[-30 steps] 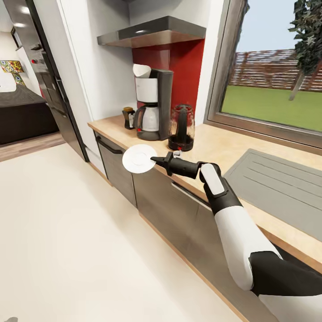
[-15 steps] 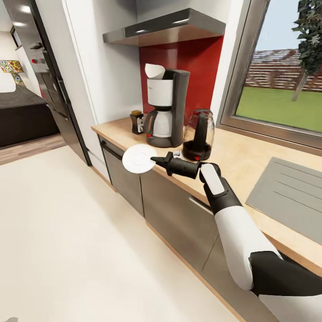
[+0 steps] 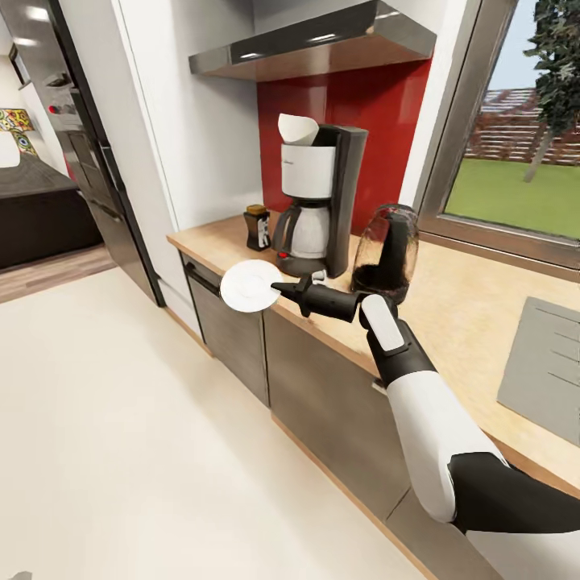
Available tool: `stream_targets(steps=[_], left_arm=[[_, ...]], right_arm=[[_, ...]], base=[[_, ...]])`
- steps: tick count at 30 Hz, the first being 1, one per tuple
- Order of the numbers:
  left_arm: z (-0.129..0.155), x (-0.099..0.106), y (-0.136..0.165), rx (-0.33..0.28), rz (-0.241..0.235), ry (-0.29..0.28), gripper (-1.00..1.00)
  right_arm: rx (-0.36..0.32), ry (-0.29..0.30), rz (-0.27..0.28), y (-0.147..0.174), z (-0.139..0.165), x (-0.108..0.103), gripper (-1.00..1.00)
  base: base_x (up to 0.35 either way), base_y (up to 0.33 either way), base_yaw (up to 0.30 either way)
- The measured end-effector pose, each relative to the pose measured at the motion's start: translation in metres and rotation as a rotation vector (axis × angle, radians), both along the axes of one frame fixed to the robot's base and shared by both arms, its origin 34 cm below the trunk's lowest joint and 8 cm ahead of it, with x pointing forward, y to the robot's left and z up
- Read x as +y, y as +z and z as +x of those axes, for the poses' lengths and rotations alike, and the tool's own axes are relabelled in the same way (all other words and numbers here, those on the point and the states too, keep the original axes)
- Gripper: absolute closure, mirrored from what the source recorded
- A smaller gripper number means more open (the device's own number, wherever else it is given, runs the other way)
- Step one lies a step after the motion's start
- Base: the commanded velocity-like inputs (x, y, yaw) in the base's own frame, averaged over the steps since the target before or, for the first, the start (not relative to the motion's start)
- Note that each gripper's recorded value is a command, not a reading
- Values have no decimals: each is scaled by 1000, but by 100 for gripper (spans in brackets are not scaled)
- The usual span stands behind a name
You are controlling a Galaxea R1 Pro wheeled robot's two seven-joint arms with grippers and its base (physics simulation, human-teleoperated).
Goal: Set up a coffee station on the kitchen countertop: keep the coffee maker on the countertop, move the bottle of coffee from the kitchen shelf to the counter next to the coffee maker, place a paper coffee filter on top of the coffee maker, put the saucer next to the coffee maker with the coffee cup on the saucer, and place the electric kettle next to the coffee maker.
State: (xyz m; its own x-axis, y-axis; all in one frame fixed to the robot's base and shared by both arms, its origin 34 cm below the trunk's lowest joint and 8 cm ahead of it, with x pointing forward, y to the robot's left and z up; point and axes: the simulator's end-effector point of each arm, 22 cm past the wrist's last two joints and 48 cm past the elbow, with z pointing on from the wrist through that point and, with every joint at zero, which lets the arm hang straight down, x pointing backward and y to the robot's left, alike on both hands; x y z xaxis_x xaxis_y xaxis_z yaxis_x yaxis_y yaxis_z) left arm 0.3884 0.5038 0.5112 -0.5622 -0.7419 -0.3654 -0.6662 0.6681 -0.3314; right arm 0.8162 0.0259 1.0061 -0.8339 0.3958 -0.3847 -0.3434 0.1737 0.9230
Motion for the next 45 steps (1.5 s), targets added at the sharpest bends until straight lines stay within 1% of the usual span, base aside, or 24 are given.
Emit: stream_targets(steps=[8, 22, 35, 41, 45], left_arm=[[0, 0, 0, 0, 0, 0, -100], [0, 0, 0, 0, 0, 0, -100], [0, 0, 0, 0, 0, 0, -100], [0, 0, 0, 0, 0, 0, -100], [0, 0, 0, 0, 0, 0, -100]], right_arm=[[1, 0, 0, 0, 0, 0, 100], [4, 0, -2, -2, 0, 0, 100], [4, 0, -2, -2, 0, 0, 100], [4, 0, -2, -2, 0, 0, 100], [4, 0, -2, -2, 0, 0, 100]], base=[[23, 68, -253], [1, 268, -120], [0, 65, -246], [0, 270, -54], [0, 273, -213]])
